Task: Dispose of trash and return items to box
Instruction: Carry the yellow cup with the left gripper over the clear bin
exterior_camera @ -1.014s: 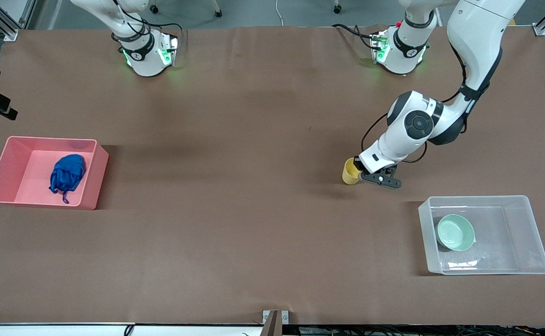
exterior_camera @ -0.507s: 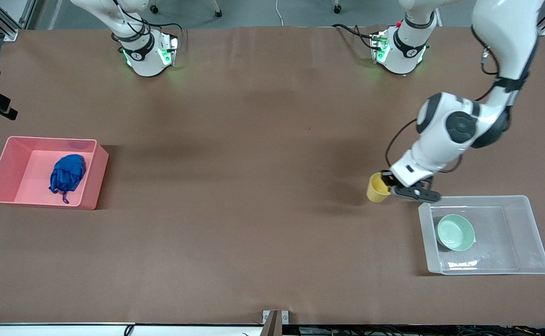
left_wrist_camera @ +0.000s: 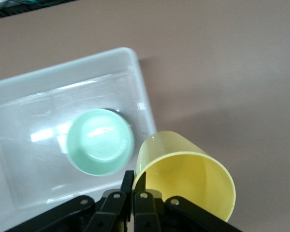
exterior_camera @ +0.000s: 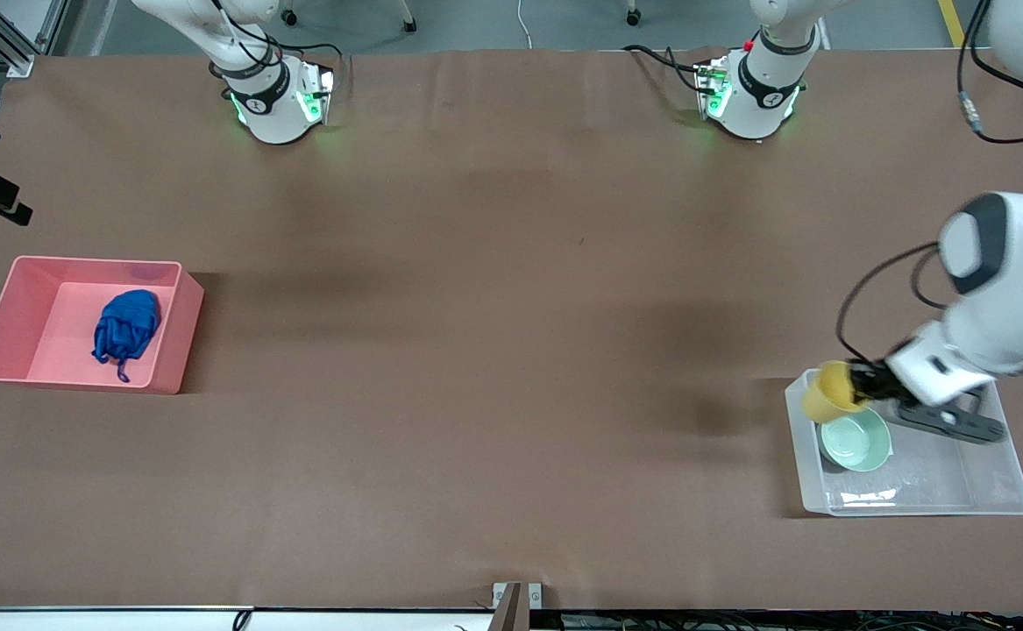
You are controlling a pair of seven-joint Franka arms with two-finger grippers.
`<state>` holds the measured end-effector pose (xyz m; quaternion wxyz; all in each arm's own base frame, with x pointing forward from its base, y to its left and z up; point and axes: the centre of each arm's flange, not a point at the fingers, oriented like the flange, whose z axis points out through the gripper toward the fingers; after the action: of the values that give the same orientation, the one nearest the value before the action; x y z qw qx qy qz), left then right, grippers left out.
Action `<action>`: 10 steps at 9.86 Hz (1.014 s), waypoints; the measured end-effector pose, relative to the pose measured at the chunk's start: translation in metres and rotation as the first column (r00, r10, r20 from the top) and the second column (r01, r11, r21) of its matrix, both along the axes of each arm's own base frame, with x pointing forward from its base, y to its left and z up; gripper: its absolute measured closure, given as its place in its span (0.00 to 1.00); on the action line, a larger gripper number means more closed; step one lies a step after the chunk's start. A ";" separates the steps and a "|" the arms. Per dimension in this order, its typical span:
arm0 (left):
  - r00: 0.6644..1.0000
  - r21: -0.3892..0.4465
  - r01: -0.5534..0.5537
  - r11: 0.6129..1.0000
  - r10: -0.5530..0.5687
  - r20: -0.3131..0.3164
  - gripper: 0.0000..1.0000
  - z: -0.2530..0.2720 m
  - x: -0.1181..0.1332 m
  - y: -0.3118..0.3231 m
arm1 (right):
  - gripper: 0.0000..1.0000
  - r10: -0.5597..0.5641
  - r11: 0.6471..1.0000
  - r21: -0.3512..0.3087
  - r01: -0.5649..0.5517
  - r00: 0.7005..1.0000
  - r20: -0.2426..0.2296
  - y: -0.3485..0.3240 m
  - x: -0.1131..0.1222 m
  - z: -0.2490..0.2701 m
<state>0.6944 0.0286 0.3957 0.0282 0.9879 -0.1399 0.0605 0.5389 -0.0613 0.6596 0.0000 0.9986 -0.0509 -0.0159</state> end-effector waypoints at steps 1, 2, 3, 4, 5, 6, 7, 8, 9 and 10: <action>1.000 -0.001 0.025 1.000 -0.025 -0.004 0.97 -0.018 0.009 0.040 | 0.00 0.000 1.000 0.000 0.000 1.000 0.000 0.000 0.000 0.000; 0.999 0.004 0.040 0.999 -0.040 -0.012 0.97 -0.034 0.014 0.064 | 0.00 0.000 1.000 0.000 0.000 1.000 0.000 0.000 0.000 0.000; 0.998 0.026 0.053 0.998 -0.052 -0.025 0.97 -0.047 0.017 0.074 | 0.00 0.000 1.000 0.000 0.000 1.000 0.000 0.000 0.000 0.000; 0.997 0.047 0.068 0.997 -0.066 -0.043 0.97 -0.061 0.018 0.076 | 0.00 0.000 1.000 0.000 0.000 1.000 0.000 0.000 0.000 0.000; 0.995 0.051 0.079 0.996 -0.076 -0.063 0.97 -0.076 0.018 0.075 | 0.00 0.000 1.000 0.000 0.000 1.000 0.000 0.000 0.000 0.000; 0.993 0.044 0.084 0.995 -0.080 -0.082 0.97 -0.091 0.018 0.074 | 0.00 0.000 1.000 0.000 0.000 1.000 0.000 0.000 0.000 0.000; 0.992 0.035 0.085 0.996 -0.082 -0.095 0.97 -0.102 0.018 0.074 | 0.00 0.000 1.000 0.000 0.000 1.000 0.000 0.000 0.000 0.000; 0.992 0.030 0.085 0.996 -0.082 -0.100 0.97 -0.110 0.018 0.074 | 0.00 0.000 1.000 0.000 0.000 1.000 0.000 0.000 0.000 0.000; 0.992 0.027 0.084 0.996 -0.081 -0.099 0.97 -0.115 0.019 0.074 | 0.00 0.000 1.000 0.000 0.000 1.000 0.000 0.000 0.000 0.000; 0.993 0.024 0.081 0.996 -0.078 -0.090 0.97 -0.121 0.020 0.076 | 0.00 0.000 1.000 0.000 0.000 1.000 0.000 0.000 0.000 0.000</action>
<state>0.7142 0.1042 0.2743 0.0231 0.9836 -0.1785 0.0135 0.5388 -0.0617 0.6598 0.0000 0.9986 -0.0510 -0.0159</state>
